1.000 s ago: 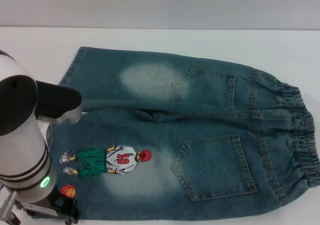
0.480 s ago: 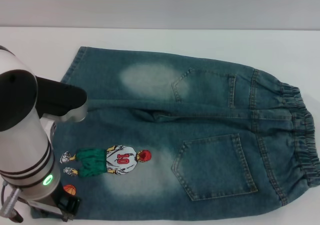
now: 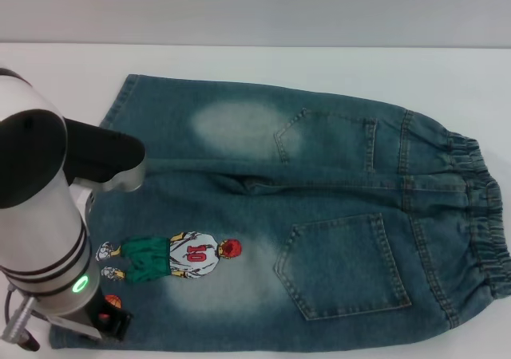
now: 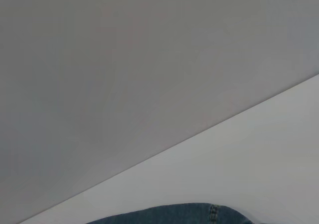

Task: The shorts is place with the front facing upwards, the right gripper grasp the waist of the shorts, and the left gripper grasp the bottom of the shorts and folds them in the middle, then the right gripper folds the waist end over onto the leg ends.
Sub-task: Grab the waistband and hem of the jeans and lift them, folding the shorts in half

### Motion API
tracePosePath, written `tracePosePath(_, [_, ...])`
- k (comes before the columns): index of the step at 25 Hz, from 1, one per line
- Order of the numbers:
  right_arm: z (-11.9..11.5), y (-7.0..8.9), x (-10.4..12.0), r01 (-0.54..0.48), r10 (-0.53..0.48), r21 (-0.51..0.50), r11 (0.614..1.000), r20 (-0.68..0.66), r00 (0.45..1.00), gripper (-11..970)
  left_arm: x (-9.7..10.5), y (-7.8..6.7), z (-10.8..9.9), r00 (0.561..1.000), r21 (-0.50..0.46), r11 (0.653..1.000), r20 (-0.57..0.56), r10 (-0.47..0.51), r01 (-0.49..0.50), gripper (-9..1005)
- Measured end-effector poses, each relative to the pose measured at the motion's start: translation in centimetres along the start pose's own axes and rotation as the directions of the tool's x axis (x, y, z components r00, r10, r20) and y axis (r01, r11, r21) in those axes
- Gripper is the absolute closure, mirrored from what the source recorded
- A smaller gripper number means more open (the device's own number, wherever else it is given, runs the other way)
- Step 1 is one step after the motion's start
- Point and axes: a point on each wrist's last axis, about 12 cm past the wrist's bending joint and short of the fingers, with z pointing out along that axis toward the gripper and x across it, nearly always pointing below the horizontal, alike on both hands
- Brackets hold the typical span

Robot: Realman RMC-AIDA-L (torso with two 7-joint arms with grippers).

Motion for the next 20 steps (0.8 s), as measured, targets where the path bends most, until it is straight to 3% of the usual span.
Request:
tracePosePath(9, [0.0, 0.0, 0.0, -0.001, 0.001, 0.000, 1.000, -0.001, 1.000, 209, -0.3, 0.2, -0.4, 1.000, 0.013, 1.000, 0.010, -0.024, 0.024, 999])
tracePosePath(16, [0.1, 0.1, -0.1, 0.005, -0.005, -0.002, 1.000, -0.002, 1.000, 208, -0.1, 0.2, -1.7, 0.999, -0.009, 1.000, 0.041, -0.018, 0.019, 987])
tracePosePath(20, [0.3, 0.2, -0.2, 0.008, -0.008, -0.004, 1.000, -0.002, 1.000, 208, -0.2, 0.3, -1.7, 0.999, -0.013, 1.000, 0.047, -0.019, 0.020, 858])
